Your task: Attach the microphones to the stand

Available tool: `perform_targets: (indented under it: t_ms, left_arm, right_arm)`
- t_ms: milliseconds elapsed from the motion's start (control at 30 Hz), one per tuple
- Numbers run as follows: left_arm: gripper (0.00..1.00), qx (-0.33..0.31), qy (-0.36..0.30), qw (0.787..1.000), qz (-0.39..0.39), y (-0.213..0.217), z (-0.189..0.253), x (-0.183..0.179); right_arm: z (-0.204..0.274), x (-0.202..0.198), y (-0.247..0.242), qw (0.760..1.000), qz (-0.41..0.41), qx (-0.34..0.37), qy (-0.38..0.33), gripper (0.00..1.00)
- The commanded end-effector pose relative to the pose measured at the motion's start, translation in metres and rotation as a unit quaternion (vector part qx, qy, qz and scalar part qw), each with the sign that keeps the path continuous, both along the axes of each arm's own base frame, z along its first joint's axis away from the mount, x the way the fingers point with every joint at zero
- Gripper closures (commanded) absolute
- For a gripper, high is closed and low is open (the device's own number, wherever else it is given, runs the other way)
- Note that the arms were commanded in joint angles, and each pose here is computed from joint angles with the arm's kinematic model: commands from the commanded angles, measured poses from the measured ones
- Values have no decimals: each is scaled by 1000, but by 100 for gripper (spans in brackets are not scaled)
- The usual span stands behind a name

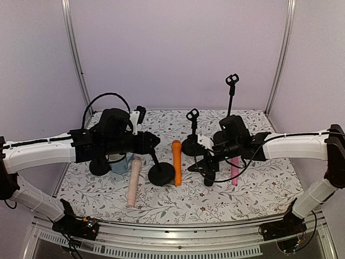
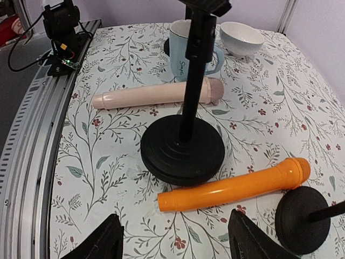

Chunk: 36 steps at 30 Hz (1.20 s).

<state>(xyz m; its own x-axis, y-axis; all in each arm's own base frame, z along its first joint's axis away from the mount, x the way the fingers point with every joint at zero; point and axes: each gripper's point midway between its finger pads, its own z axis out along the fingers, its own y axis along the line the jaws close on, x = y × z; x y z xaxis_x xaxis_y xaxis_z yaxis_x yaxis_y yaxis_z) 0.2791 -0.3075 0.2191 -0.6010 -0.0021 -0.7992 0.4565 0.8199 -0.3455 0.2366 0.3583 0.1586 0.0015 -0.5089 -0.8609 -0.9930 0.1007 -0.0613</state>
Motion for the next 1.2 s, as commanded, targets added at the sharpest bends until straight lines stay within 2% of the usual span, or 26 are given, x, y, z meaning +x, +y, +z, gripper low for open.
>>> perform_targets:
  t_ms: [0, 167, 467, 533, 667, 733, 1000, 1167]
  left_arm:
    - [86, -78, -28, 997, 2, -8, 40, -2]
    - [87, -99, -33, 994, 13, 0, 54, -6]
    - [88, -157, -24, 987, -2, 6, 79, -22]
    - [89, -167, -23, 986, -3, 7, 84, -24]
    - [91, -190, -24, 981, -3, 11, 93, -28]
    - [91, -206, -19, 978, -11, 10, 97, -31]
    - [93, -273, 2, 961, -29, 12, 104, -37]
    - [94, -279, 11, 960, -25, 14, 97, -37]
  right_arm:
    - [15, 6, 45, 999, -7, 37, -33, 32]
    - [13, 16, 81, 996, -30, 57, -65, 32]
    - [-15, 33, 112, 996, -38, 59, -60, 33]
    - [-19, 35, 115, 995, -44, 61, -61, 37]
    - [-30, 37, 116, 996, -50, 54, -58, 57]
    - [-35, 34, 116, 996, -46, 50, -55, 63]
    - [-46, 32, 116, 997, -45, 42, -48, 63]
    - [-46, 34, 115, 997, -49, 41, -50, 62]
